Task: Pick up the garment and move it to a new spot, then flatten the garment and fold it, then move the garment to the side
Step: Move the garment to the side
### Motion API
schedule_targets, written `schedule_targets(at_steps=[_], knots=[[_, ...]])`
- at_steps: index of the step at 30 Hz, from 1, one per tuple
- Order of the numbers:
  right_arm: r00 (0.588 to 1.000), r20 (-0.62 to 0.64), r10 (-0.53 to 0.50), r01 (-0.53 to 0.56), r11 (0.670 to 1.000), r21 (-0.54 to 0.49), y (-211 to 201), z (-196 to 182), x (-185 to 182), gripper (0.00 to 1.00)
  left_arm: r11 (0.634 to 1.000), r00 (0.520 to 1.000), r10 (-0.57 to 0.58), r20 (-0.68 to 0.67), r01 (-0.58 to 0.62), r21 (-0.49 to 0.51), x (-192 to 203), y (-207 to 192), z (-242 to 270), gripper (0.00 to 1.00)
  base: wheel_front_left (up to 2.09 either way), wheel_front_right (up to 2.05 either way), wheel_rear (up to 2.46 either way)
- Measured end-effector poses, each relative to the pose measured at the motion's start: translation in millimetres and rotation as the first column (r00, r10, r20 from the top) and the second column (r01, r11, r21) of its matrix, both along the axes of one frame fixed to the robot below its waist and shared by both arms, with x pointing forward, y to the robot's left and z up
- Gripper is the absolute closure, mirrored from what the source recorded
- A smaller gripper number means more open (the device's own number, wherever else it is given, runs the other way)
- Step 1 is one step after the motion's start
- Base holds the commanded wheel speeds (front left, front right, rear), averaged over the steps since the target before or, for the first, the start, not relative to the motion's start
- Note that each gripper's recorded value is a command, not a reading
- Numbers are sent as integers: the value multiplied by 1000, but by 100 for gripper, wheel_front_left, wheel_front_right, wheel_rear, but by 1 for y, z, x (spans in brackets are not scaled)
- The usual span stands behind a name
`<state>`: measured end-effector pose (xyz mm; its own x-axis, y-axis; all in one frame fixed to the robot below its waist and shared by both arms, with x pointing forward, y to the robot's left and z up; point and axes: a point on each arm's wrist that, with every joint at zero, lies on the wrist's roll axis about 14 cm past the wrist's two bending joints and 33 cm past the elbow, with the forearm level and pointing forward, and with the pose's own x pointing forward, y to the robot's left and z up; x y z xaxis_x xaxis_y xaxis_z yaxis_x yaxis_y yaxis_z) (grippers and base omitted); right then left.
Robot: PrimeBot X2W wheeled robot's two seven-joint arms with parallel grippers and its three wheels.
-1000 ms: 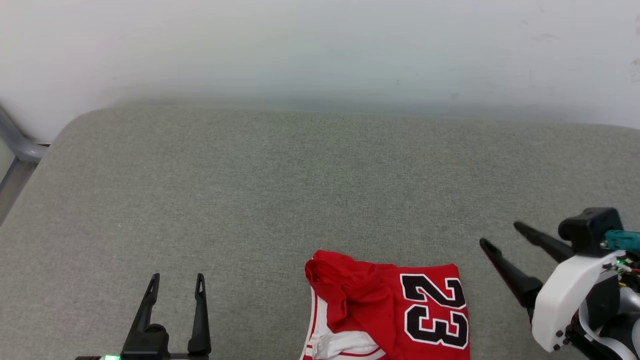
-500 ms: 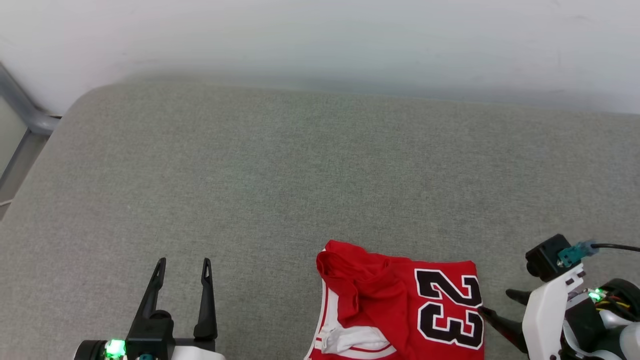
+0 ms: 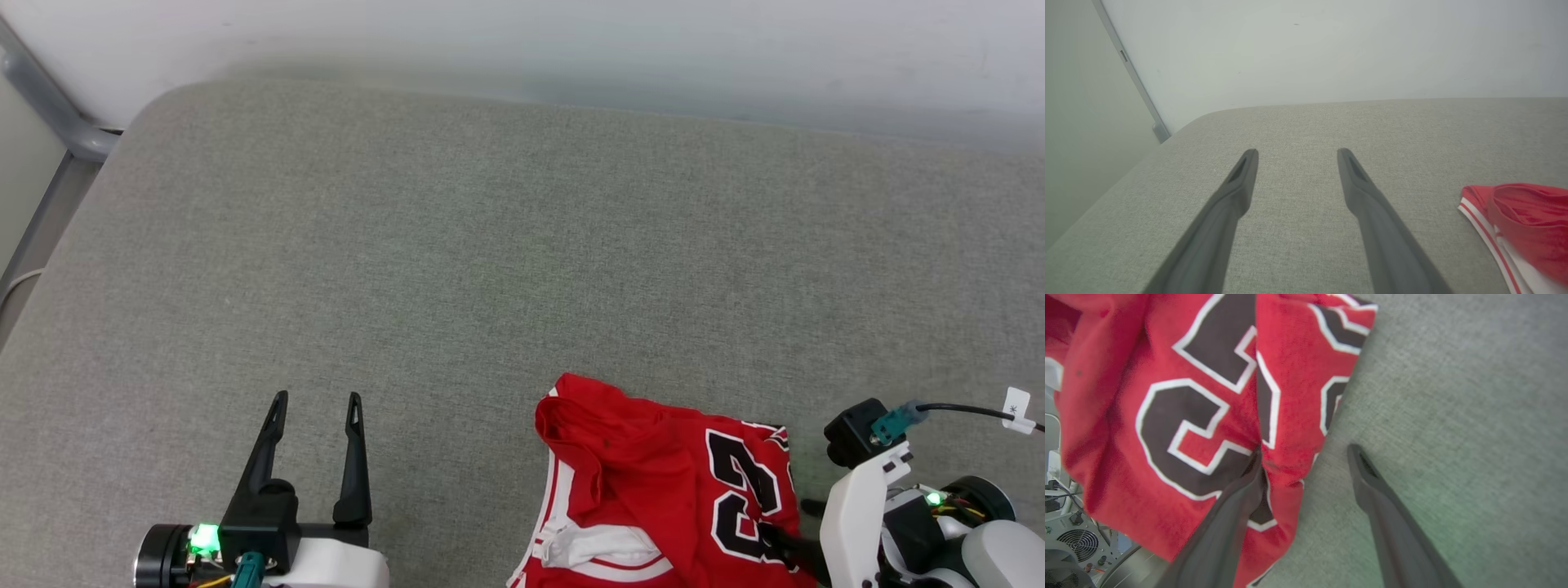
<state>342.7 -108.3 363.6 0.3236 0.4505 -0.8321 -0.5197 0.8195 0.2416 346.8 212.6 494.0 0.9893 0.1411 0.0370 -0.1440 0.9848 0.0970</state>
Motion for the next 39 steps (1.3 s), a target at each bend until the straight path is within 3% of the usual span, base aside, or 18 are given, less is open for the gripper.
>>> schedule_targets(at_steps=[5, 6, 7, 24, 32, 39], knots=[[999, -25, 46, -47, 999, -11, 6, -14, -6, 0, 1000, 1000, 16, -15, -16, -1, 0, 4, -5, 0, 0, 0, 0], [998, -20, 53, -53, 999, -11, 7, -14, -6, 69, 1000, 1000, 17, -16, -17, -1, 0, 4, -5, 0, 0, 0, 0], [998, -17, 55, -55, 998, -10, 7, -15, -6, 100, 1000, 1000, 19, -15, -19, -1, 0, 4, -5, 0, 0, 0, 0], [988, 151, 18, -30, 997, 75, 11, 10, 12, 100, 1000, 1000, -3, -8, 3, -4, 4, -1, -4, 0, 0, 0, 0], [964, 266, -20, 29, 999, -30, -39, 28, 27, 100, 998, 998, -68, -18, 68, -14, 15, -21, -9, 0, 0, 0, 0], [930, 350, -113, 160, 981, -109, -100, 44, 36, 100, 987, 987, -162, -14, 161, -22, 37, -49, -12, 0, 0, 0, 0]])
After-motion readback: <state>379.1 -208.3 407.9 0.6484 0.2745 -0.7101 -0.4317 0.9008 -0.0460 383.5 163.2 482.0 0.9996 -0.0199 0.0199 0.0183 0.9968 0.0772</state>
